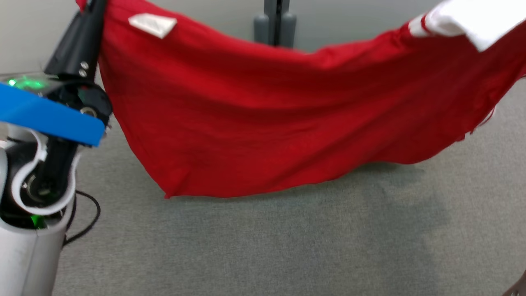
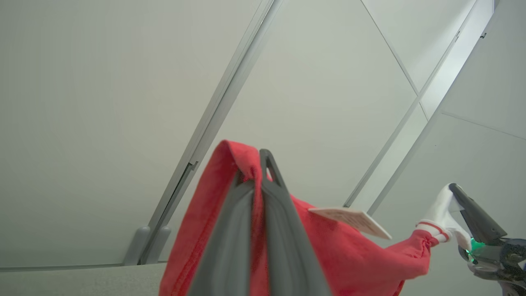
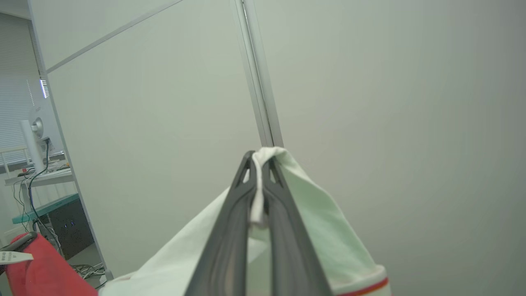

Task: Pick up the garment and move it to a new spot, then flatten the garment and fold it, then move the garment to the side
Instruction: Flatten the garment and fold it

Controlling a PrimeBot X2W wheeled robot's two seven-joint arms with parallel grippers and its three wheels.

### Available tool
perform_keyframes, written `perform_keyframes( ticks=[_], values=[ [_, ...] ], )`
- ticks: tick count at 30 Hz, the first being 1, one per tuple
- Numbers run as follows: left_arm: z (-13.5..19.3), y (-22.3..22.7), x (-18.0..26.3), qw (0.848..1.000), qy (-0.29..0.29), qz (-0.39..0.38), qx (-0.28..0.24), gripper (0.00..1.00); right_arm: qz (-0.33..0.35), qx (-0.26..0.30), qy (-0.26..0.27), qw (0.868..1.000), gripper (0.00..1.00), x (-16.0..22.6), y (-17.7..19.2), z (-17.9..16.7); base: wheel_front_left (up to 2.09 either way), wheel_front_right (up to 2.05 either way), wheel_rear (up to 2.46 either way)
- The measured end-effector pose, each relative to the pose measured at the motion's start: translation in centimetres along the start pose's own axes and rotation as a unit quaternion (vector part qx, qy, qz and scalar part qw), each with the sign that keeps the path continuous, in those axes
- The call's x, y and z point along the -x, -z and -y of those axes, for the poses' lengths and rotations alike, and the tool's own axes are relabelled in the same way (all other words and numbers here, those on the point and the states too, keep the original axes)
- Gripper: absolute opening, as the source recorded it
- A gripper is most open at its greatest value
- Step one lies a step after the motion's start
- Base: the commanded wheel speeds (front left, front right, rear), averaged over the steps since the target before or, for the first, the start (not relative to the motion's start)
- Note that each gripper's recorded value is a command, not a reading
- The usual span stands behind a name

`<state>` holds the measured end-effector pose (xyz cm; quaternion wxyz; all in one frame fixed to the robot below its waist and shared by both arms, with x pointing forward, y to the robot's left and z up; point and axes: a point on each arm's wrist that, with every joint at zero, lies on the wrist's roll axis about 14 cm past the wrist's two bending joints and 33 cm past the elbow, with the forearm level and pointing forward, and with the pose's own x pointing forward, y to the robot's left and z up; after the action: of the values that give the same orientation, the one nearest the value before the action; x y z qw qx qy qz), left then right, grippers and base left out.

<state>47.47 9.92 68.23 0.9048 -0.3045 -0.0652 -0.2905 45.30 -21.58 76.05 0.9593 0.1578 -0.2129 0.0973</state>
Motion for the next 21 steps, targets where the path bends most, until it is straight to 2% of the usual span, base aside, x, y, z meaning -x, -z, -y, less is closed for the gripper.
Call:
perform_keyframes(
  ticks=[5,9,11,13,15,21],
  values=[
    [-3.5,1.5,-3.5,1.000,-0.019,-0.020,-0.007,0.00,-0.044,0.017,0.045,0.998,0.00,-3.1,3.3,4.3,0.00,0.00,0.00],
    [-8.1,3.2,-6.9,0.997,-0.060,-0.030,-0.026,0.00,-0.071,0.016,0.076,0.994,0.00,-6.1,7.4,7.4,0.00,0.00,0.00],
    [-10.1,3.0,-8.6,0.996,-0.075,-0.017,-0.046,0.00,-0.069,0.004,0.083,0.994,0.00,-7.9,9.3,8.1,0.00,0.00,0.00],
    [-11.6,2.3,-10.3,0.994,-0.083,0.005,-0.067,0.00,-0.060,0.019,0.082,0.995,0.00,-9.6,10.6,8.3,0.00,0.00,0.00],
    [-12.3,1.0,-11.6,0.992,-0.083,0.033,-0.089,0.00,-0.046,0.058,0.065,0.995,0.00,-11.4,10.8,7.8,0.00,0.00,0.00],
    [-10.6,-4.3,-14.6,0.980,-0.044,0.144,-0.130,0.00,0.063,0.071,0.026,0.995,0.00,-15.3,7.1,5.4,0.00,0.00,0.00]
  ],
)
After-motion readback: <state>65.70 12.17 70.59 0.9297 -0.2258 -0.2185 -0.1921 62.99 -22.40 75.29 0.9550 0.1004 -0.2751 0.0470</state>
